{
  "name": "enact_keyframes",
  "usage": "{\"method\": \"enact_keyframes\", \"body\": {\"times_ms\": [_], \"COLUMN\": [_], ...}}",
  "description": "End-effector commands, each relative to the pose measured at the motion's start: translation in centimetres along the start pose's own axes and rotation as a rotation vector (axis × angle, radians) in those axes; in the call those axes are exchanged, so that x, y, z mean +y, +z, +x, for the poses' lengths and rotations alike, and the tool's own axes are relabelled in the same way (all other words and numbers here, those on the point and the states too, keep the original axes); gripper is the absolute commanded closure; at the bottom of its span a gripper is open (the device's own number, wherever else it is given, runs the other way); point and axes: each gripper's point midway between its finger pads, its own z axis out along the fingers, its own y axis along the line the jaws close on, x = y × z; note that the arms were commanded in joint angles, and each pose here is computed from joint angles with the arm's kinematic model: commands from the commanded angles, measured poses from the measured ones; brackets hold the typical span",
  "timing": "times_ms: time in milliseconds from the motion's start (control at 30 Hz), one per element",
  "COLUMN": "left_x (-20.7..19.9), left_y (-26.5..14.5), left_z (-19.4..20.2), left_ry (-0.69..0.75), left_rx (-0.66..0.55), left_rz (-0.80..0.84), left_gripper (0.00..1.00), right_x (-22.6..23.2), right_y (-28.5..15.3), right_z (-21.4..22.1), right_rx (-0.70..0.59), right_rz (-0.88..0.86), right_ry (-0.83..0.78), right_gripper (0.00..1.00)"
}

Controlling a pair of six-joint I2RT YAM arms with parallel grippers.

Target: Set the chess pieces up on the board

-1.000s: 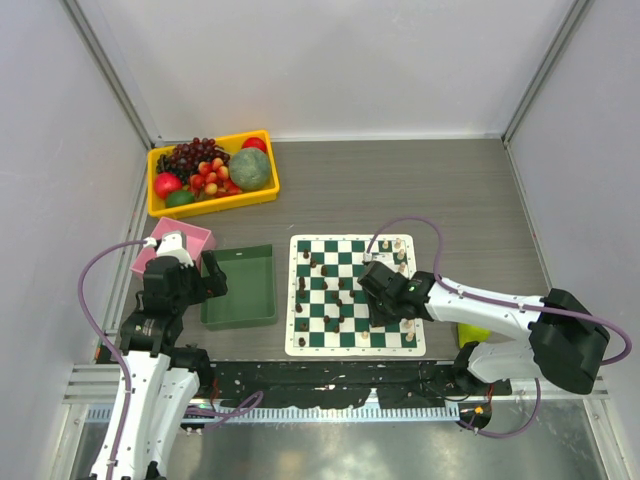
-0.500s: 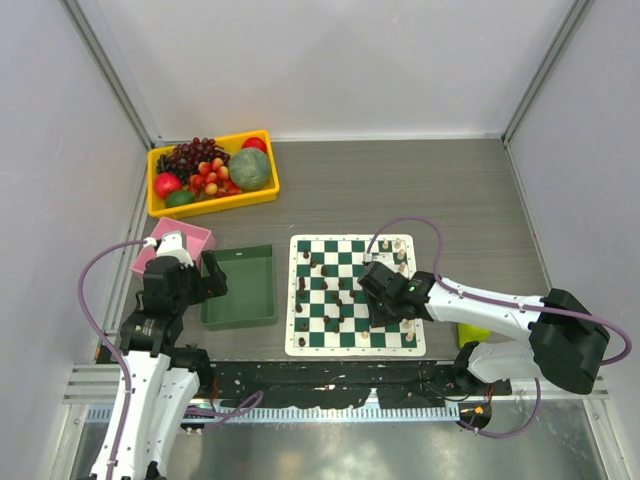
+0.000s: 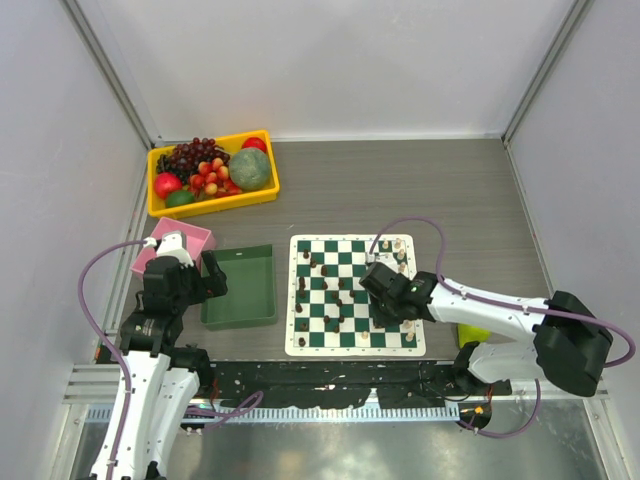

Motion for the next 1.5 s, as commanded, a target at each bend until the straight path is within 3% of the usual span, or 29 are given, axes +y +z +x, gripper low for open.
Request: {"method": "enact_keyframes", "body": {"times_ms": [0, 267, 1167, 1467], "left_x": [-0.6, -0.8, -0.8, -0.7], "left_y": [-0.5, -0.4, -0.3, -0.3], "left_z": [-1.9, -1.8, -1.7, -1.8], "left_ry": [-0.005, -0.005, -0.005, -0.006], "left_rx": [-0.060, -0.051, -0.045, -0.046], "left_rz": [0.023, 0.030, 0.028, 0.026], "left_gripper": [0.01, 0.01, 0.01, 0.01], "right_x": [-0.6, -2.4, -3.3, -3.4], "right_y": [-1.5, -1.7, -1.0, -1.0], "right_z": [-0.5, 0.4, -0.4, -0.2], "right_rx": [-0.065, -0.093, -0.112, -0.101], "right_rz": [0.012, 0.052, 0.129, 0.133], "right_ry": [0.066, 0.133, 0.104, 0.094], "right_gripper": [0.80, 0.80, 0.80, 0.75]}}
